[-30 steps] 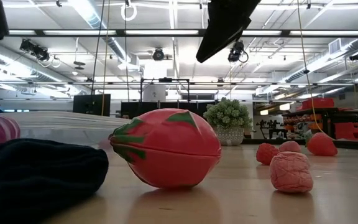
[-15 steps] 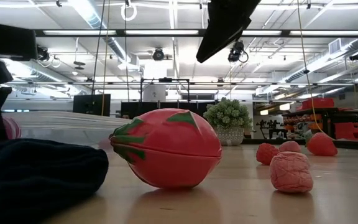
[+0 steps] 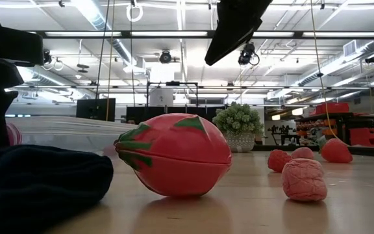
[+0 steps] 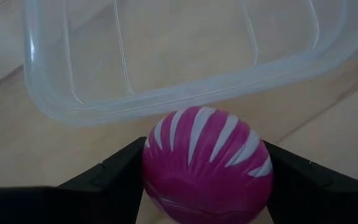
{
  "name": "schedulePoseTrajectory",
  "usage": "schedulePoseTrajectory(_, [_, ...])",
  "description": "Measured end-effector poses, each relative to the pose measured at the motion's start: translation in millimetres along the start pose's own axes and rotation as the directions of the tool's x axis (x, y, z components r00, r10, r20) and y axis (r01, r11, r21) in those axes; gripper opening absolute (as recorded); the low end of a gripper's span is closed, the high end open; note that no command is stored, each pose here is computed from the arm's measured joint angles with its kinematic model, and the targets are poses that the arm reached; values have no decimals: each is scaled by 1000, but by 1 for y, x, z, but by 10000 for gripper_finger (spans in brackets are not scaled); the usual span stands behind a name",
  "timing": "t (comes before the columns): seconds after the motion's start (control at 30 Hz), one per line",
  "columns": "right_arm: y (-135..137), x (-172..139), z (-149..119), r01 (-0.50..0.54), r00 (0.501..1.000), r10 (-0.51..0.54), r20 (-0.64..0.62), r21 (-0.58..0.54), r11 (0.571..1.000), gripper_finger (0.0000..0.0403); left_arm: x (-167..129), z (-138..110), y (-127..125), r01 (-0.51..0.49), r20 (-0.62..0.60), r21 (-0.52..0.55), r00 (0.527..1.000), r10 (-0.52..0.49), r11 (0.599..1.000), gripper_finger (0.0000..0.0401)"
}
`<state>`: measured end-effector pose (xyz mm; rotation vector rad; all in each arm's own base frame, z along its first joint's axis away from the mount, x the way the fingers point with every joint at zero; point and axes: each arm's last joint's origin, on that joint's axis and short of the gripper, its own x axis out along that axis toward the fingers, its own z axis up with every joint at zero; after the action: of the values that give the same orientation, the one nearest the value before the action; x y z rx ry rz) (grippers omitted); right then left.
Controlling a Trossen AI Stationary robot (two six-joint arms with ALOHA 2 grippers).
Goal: Pick and placing Produce into tupperware
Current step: Put the purple onion into the transparent bin
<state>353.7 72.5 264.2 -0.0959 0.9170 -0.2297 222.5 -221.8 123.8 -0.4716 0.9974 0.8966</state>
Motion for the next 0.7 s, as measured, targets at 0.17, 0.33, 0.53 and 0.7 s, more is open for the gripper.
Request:
schedulePoseTrajectory(0.17, [0, 0, 0, 0, 1000, 0, 0, 0, 1000, 155, -12, 2, -11, 31, -46, 4, 998, -31, 1000, 275])
schedulePoseTrajectory(0.33, [0, 0, 0, 0, 1000, 0, 0, 1, 1000, 155, -28, 7, -23, 82, -45, -5, 996, -83, 997, 263])
schedulePoseTrajectory(0.53, [0, 0, 0, -1, 1000, 1, 2, 2, 1000, 155, -47, 19, -26, 40, -25, 17, 999, -39, 999, 282])
schedulePoseTrajectory(0.7, [0, 0, 1, -1, 1000, 1, 7, 4, 1000, 155, -59, 34, -21, -67, 6, 53, 998, 67, 996, 271])
